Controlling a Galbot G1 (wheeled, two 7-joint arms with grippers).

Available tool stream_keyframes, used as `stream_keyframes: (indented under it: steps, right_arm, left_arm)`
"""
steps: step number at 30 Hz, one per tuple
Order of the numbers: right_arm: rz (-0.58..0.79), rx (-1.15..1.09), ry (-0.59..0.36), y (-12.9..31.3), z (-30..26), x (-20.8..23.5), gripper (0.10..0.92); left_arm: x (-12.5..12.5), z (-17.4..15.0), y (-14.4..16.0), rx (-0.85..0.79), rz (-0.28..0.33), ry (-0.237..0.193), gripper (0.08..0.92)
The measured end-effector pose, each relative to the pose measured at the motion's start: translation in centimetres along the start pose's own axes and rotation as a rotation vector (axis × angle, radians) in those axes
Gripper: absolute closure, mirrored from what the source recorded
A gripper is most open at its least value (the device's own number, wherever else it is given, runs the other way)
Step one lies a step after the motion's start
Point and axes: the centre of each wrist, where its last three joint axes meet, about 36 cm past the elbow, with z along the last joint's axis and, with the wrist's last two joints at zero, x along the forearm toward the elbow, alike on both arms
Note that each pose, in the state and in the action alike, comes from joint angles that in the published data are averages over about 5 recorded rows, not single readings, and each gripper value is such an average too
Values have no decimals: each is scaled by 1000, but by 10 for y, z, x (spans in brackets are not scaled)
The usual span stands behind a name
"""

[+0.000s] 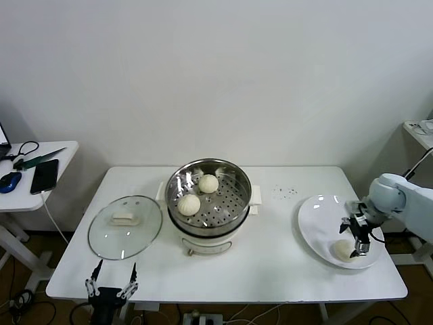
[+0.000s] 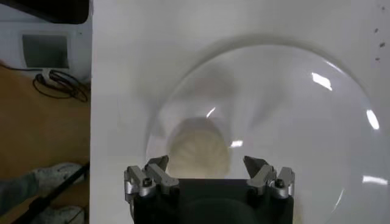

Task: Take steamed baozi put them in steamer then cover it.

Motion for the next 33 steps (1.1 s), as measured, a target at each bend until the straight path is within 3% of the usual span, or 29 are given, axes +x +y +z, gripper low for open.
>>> stream_keyframes:
  steps: [9,23,33]
  right_arm:
    - [-17,4,8,-2,-1,-13,207]
    - [-29,14,13,-6,-2,-18,325]
    - [-22,39,3,-15,-6,-10,352]
  left_arm:
    - [3,2,0,-3,0,9,177]
    - [5,2,-1,-2,-1,10,177]
    - [5,-2,-2,5,2,5,177]
